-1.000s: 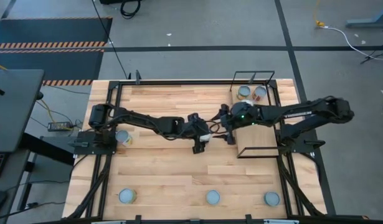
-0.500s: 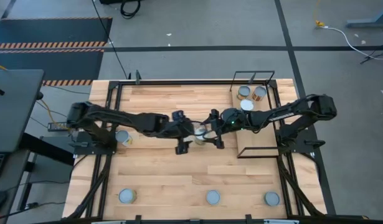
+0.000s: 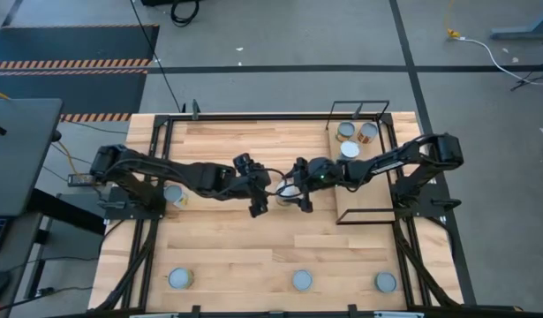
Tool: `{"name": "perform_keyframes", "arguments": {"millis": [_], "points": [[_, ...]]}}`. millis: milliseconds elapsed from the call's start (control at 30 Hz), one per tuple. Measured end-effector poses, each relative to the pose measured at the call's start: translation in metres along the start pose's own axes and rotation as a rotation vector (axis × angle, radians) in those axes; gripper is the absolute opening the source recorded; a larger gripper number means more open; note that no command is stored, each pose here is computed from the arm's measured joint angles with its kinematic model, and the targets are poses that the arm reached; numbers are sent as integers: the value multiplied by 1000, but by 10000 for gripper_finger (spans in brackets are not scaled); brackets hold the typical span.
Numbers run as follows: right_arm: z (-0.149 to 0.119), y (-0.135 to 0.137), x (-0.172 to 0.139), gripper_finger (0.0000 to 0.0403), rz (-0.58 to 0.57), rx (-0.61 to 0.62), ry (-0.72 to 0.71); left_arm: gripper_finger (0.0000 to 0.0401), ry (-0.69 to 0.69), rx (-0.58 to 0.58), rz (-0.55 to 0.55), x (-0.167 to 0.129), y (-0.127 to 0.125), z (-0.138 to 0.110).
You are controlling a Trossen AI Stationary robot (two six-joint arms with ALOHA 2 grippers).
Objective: Pick and place cans onto a shelf
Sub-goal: Put the canned oranges on the shelf
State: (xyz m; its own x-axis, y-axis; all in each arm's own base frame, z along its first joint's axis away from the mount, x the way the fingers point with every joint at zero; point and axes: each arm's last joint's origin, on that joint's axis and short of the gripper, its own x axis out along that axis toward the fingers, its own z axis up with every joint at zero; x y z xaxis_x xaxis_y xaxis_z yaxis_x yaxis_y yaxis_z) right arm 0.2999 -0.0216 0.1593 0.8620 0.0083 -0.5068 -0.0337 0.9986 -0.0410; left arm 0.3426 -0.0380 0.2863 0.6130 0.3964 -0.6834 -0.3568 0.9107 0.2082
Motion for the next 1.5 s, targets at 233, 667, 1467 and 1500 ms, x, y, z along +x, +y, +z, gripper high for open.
{"name": "perform_keyframes", "arguments": {"millis": [233, 667, 1467, 1500], "points": [[-9, 0, 9, 384, 2, 51, 29, 357, -48, -40, -8, 4, -5, 4], [19, -2, 3, 352, 16, 50, 191, 357, 1, 41, 6, 4, -5, -1], [50, -13, 35, 374, 25, -1, 372, 357, 43, -91, 343, -106, 60, -35], [50, -13, 35, 371, 26, 0, 376, 357, 38, -93, 341, -106, 60, -35]]}}
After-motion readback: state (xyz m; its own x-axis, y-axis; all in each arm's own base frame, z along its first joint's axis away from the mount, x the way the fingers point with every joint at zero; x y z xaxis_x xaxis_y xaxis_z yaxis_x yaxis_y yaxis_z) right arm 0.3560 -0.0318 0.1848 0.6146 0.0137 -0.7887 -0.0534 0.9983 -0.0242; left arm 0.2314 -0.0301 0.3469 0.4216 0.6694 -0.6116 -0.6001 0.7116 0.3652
